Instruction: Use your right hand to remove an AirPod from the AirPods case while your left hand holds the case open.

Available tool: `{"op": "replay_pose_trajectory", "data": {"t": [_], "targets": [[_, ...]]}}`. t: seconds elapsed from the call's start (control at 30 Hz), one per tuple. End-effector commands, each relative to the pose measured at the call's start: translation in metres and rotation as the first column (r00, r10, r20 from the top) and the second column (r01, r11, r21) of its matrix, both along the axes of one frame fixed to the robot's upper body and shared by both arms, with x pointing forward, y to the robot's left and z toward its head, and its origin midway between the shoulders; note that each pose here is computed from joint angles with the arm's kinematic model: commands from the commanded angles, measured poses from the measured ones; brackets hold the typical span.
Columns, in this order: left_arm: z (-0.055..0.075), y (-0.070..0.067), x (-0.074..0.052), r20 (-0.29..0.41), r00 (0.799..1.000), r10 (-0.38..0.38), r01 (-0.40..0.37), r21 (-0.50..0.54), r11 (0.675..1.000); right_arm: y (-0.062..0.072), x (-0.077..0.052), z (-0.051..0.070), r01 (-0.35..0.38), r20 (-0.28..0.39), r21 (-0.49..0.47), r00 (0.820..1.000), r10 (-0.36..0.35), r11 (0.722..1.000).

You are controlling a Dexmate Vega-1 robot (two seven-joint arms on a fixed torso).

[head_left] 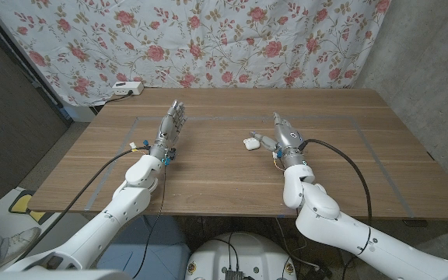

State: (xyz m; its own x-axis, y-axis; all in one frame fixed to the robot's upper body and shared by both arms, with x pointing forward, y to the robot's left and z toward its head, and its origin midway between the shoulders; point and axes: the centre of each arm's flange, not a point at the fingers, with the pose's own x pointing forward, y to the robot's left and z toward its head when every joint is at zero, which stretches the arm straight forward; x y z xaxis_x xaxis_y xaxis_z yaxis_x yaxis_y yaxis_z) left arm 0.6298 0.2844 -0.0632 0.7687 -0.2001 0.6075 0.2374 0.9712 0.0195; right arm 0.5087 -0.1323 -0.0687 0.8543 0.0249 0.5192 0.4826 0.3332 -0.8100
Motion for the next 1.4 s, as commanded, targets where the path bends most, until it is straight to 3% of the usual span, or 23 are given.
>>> {"op": "replay_pose_trajectory", "data": {"t": [0.03,0.43,1.03,1.4], "targets": [[-0.002,0.0,0.003,-0.012,1.0,-0.011,0.011,0.008,1.0,0.011,0.001,-0.004,0.014,-0.018,-0.047,1.0,-0.015,0.999],[-0.005,0.001,0.005,-0.014,1.0,-0.006,0.006,-0.003,1.0,0.02,0.002,-0.006,0.013,-0.022,-0.063,1.0,-0.015,0.998],[-0.007,0.002,-0.002,-0.003,1.0,-0.004,0.004,-0.005,1.0,0.032,0.001,-0.011,0.029,-0.047,-0.106,0.998,-0.034,0.994],[-0.01,0.002,-0.004,-0.006,1.0,-0.012,0.012,0.0,1.0,0.04,0.001,-0.012,0.05,-0.03,-0.137,0.998,-0.055,0.989]]}}
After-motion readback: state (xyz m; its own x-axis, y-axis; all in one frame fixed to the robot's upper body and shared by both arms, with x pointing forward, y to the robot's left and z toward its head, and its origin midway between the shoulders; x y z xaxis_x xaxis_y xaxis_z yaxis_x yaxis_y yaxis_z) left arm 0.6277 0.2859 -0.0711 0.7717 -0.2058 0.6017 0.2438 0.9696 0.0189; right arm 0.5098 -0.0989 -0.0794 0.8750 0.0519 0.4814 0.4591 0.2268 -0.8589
